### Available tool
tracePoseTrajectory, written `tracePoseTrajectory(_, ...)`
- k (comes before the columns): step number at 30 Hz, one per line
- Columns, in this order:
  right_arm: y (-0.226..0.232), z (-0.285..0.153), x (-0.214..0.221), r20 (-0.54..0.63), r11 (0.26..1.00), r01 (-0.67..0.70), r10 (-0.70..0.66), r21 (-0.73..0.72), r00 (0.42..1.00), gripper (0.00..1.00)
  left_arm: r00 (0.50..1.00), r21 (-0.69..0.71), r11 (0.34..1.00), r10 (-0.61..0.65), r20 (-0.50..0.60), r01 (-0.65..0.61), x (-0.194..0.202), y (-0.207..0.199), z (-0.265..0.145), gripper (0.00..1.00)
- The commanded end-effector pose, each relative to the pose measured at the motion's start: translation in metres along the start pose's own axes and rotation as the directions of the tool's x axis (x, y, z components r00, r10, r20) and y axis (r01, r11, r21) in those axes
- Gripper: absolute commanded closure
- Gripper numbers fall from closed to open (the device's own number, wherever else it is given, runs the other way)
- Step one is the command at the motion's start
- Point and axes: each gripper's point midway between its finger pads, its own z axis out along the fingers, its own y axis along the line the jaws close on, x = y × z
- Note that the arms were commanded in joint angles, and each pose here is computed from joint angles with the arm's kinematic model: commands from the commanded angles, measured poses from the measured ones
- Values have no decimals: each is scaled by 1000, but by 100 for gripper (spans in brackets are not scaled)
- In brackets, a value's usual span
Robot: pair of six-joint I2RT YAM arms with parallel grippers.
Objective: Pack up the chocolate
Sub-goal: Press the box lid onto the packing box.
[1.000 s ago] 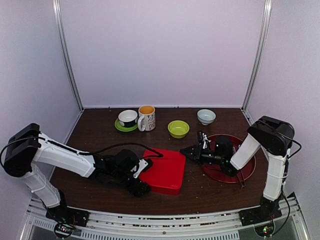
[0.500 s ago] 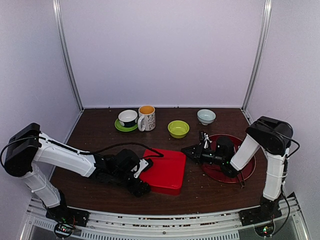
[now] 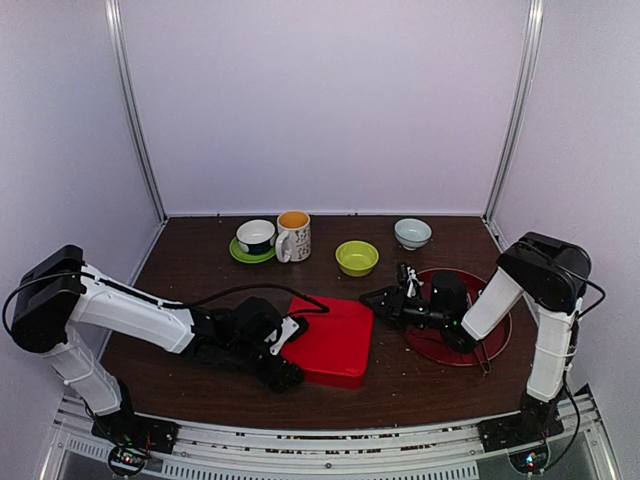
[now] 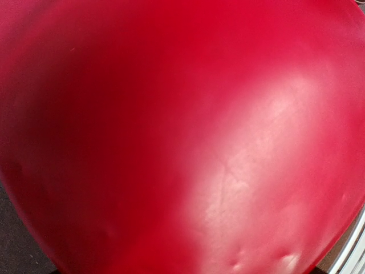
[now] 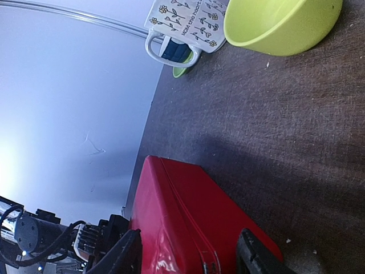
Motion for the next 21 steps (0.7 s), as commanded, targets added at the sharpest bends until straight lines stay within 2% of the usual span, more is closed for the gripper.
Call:
tracePoseTrajectory(1, -40, -6, 36, -102, 988, -56, 71, 145, 992, 42, 997, 25, 999, -23, 75, 21, -25, -8, 1, 17)
tracePoseTrajectory(6, -50, -4, 44, -98, 986, -71, 86, 149, 992, 43, 997, 28, 999, -42, 58, 40, -23, -8, 6, 17)
tracePoseTrajectory(11, -62, -6, 56, -103, 979, -47, 69, 200, 992, 53, 997, 26, 998, -55, 50, 54, -22, -8, 8, 17)
tracePoseTrajectory(15, -68, -11, 60, -101, 971, -22, 47, 237, 994, 64, 997, 21, 998, -61, 44, 61, -22, -7, 9, 17)
tracePoseTrajectory(21, -70, -10, 64, -112, 968, -6, 35, 253, 993, 73, 997, 17, 998, -64, 40, 64, -21, -6, 10, 17)
